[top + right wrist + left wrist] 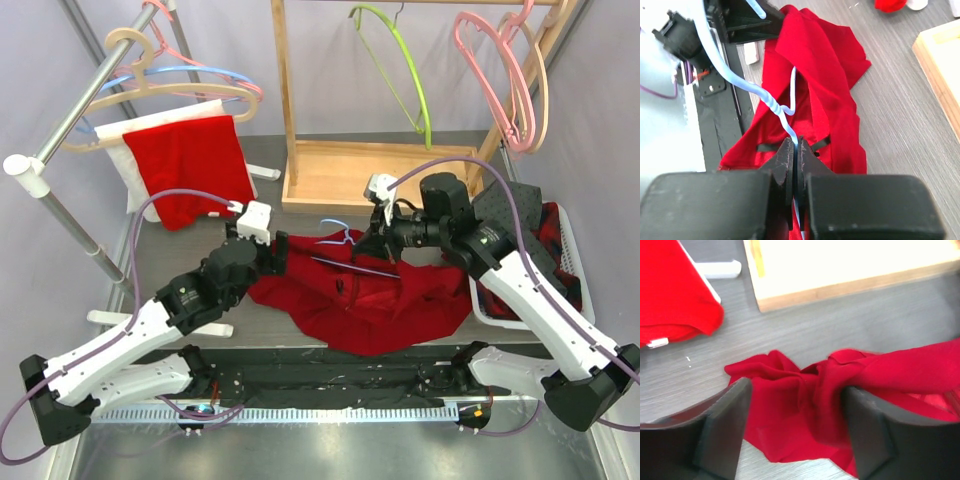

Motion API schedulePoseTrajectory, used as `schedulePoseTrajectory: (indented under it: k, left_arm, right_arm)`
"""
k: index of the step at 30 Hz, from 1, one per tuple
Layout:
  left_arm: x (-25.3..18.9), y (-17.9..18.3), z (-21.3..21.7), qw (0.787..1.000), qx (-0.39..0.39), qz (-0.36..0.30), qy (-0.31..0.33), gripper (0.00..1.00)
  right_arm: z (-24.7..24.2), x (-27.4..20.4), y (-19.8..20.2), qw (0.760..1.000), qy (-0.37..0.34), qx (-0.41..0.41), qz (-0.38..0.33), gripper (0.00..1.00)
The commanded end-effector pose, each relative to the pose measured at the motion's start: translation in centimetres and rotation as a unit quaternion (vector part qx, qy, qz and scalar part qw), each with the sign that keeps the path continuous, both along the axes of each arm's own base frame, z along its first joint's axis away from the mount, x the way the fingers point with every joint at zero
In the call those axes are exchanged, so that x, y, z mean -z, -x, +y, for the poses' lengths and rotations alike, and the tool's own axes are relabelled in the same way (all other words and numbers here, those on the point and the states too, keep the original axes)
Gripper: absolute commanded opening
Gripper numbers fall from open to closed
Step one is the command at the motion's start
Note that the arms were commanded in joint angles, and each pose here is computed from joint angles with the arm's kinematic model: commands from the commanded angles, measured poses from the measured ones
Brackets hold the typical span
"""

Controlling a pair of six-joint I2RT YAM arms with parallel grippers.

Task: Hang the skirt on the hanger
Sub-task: Hang the skirt on the hanger.

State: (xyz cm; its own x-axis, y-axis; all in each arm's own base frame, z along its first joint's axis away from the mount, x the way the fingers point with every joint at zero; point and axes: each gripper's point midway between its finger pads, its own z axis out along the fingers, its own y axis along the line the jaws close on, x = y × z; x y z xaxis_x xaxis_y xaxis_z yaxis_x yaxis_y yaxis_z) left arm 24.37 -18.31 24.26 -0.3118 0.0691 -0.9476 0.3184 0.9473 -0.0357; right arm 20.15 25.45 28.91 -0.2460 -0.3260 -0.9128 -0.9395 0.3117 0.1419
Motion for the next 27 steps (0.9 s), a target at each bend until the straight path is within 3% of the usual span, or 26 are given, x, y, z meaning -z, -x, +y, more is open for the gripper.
schedulePoseTrajectory:
  k: [1,4,9,15,20,27]
  left_arm:
    - [-5.1,-0.9,0.8,0.998,-0.023,-0.046,0.022,0.82]
    - [-7.7,-0.3,-0.8,0.996,0.032,-0.066,0.043,0.95]
    - [-12.2,0.7,-2.0,0.987,0.088,-0.108,0.076,1.00]
    - [-17.4,2.4,-3.8,0.966,0.169,-0.166,0.102,0.99]
    - [-19.5,2.7,-4.1,0.959,0.187,-0.186,0.100,0.97]
    - [-18.8,4.4,-5.5,0.940,0.270,-0.202,0.049,0.93]
  right_arm:
    - [0.3,-7.1,-0.2,0.995,-0.075,0.016,-0.062,0.01]
    - [0.5,-8.7,-0.4,0.993,-0.094,0.019,-0.070,0.01]
    - [0.8,-11.8,-2.0,0.988,-0.122,0.051,-0.083,0.01]
    - [1.1,-16.4,-4.5,0.978,-0.153,0.104,-0.094,0.01]
    - [1.5,-18.8,-5.0,0.977,-0.160,0.105,-0.092,0.01]
    - [2.3,-14.5,-2.6,0.991,-0.120,0.036,-0.035,0.01]
